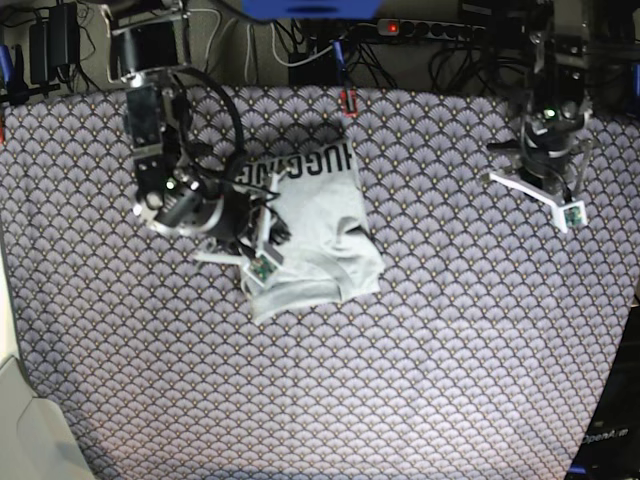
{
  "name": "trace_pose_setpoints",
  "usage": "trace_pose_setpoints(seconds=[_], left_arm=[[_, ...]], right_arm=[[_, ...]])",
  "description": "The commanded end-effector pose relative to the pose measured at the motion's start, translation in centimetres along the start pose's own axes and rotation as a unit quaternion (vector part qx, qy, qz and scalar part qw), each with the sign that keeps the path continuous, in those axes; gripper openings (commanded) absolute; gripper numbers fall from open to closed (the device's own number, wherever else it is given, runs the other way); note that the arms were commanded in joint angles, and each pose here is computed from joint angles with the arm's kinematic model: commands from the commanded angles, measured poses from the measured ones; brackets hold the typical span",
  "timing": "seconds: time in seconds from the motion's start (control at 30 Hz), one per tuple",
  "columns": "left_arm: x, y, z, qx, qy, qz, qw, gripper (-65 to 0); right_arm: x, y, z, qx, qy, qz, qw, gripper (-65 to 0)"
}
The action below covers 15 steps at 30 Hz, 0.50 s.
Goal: Fold the T-shirt properly
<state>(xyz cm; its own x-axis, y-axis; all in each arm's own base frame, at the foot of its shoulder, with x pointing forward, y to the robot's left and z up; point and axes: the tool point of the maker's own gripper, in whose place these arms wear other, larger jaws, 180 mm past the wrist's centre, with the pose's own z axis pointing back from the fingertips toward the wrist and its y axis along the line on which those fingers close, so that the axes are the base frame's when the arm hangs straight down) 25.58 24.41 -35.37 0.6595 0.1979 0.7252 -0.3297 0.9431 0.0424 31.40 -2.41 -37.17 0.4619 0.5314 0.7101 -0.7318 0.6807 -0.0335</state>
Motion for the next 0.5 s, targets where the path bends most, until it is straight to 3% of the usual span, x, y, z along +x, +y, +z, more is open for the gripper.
trace_pose_setpoints(seconds=[0.0, 0.13, 0.33, 0.47], left_arm=[[1.5, -0.3, 0.3, -0.004, -0.025, -0.005, 1.000, -64.6], [1.3, -0.8, 0.3, -0.010, -0.023, -0.008, 1.000, -64.6], [2.6, -1.1, 0.2, -0.013, -0.038, -0.005, 0.999, -64.6], [4.0, -1.7, 0.5, -0.020, -0.056, -0.001, 0.998, -64.5]], right_arm=[[1.4, -0.5, 0.3, -0.003, -0.025, 0.001, 0.9997, -65.0], [-1.7, 0.3, -0.8, 0.016, 0.010, -0.022, 0.9996, -65.0], [-4.9, 1.0, -2.6, 0.039, 0.025, -0.059, 0.9972, -65.0], [-3.8, 0.1, -1.3, 0.023, 0.010, -0.037, 0.9990, -65.0]])
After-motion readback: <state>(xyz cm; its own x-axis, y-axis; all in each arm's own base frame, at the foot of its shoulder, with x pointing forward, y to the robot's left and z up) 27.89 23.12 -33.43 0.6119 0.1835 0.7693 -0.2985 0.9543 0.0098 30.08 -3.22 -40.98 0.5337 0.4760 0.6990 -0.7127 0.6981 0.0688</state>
